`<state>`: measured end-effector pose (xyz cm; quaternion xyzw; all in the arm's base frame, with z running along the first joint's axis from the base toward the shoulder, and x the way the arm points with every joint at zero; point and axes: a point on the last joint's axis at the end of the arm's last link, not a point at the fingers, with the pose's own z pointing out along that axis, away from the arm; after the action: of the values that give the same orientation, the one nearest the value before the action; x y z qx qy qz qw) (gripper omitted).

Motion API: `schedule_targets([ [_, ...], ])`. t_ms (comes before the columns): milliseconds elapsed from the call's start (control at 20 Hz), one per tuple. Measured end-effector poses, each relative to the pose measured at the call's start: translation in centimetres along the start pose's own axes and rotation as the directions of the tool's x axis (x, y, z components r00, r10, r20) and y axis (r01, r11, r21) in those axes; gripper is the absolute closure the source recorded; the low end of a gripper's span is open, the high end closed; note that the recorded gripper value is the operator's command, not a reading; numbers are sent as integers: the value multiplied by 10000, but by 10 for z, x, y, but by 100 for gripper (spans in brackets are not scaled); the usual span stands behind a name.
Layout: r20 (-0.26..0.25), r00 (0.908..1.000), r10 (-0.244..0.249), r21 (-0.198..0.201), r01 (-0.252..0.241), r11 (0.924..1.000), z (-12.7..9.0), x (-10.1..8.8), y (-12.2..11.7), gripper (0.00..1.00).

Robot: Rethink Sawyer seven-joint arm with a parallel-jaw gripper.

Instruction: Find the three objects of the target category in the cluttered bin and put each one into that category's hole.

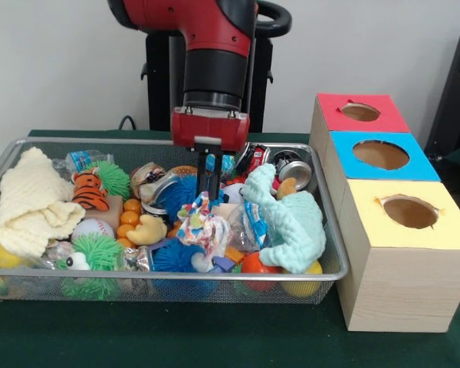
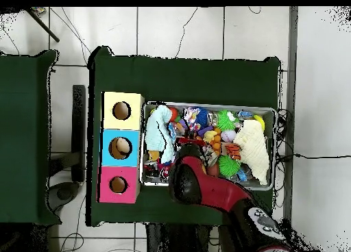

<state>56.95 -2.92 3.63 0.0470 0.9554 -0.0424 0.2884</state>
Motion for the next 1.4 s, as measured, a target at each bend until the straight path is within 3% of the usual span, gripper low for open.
schedule_targets([
  [300, 29, 9999, -103, 264, 102, 9996, -20, -17, -5, 100],
  [750, 137, 9999, -91, 474, 84, 9988, -32, -27, -5, 100],
  [1400, -377, 9992, -167, 534, 187, 9984, -69, -20, 53, 100],
])
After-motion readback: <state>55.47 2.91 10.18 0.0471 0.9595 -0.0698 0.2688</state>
